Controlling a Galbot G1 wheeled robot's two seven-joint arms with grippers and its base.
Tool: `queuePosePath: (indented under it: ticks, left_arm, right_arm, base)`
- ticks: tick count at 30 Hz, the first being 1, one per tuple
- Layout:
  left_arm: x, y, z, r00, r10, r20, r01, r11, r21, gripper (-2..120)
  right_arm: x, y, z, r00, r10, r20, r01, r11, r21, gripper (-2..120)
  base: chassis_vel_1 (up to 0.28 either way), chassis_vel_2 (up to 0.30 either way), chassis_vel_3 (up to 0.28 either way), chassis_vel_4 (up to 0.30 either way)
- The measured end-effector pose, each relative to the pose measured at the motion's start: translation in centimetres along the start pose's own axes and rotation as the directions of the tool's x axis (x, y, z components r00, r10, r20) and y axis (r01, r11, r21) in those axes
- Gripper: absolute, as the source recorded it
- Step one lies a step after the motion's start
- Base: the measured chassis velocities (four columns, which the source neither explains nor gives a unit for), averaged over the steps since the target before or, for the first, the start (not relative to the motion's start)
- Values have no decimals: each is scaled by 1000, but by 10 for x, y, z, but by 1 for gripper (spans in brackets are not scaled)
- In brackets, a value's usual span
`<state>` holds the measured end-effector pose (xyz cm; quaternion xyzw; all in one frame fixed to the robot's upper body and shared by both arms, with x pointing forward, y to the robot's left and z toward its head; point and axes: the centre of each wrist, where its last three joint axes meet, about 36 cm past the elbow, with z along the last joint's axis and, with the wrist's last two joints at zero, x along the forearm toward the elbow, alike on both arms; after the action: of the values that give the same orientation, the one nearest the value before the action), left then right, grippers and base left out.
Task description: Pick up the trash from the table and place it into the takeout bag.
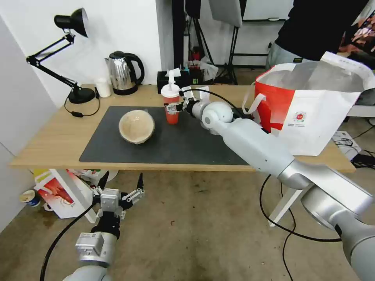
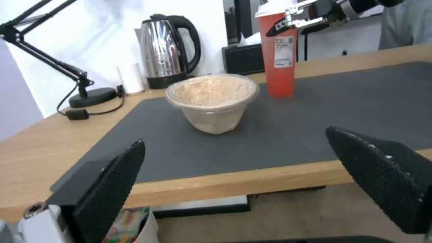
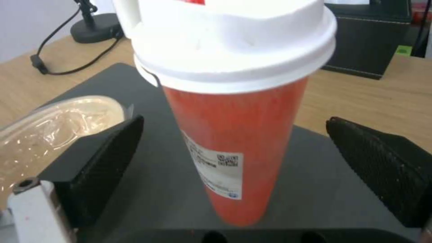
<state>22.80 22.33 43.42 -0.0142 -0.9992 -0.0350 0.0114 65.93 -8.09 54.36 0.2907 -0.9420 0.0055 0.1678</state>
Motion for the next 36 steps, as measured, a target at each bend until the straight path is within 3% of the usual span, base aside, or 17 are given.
queuePosePath:
  ticks: [31, 33, 36]
  left_arm:
    - [0, 0, 0, 1000, 0, 0, 0, 1000, 0, 100]
    - [0, 0, 0, 1000, 0, 0, 0, 1000, 0, 100]
    - [0, 0, 0, 1000, 0, 0, 0, 1000, 0, 100]
  right_arm:
    - [-35, -6, 7, 1000, -7, 13, 7, 1000, -19, 100]
    - [-35, -7, 8, 1000, -6, 13, 6, 1000, -20, 99]
    - [-35, -9, 9, 1000, -8, 17, 8, 1000, -23, 88]
  base:
    - [0, 0, 0, 0]
    - [0, 0, 0, 0]
    - [0, 0, 0, 0]
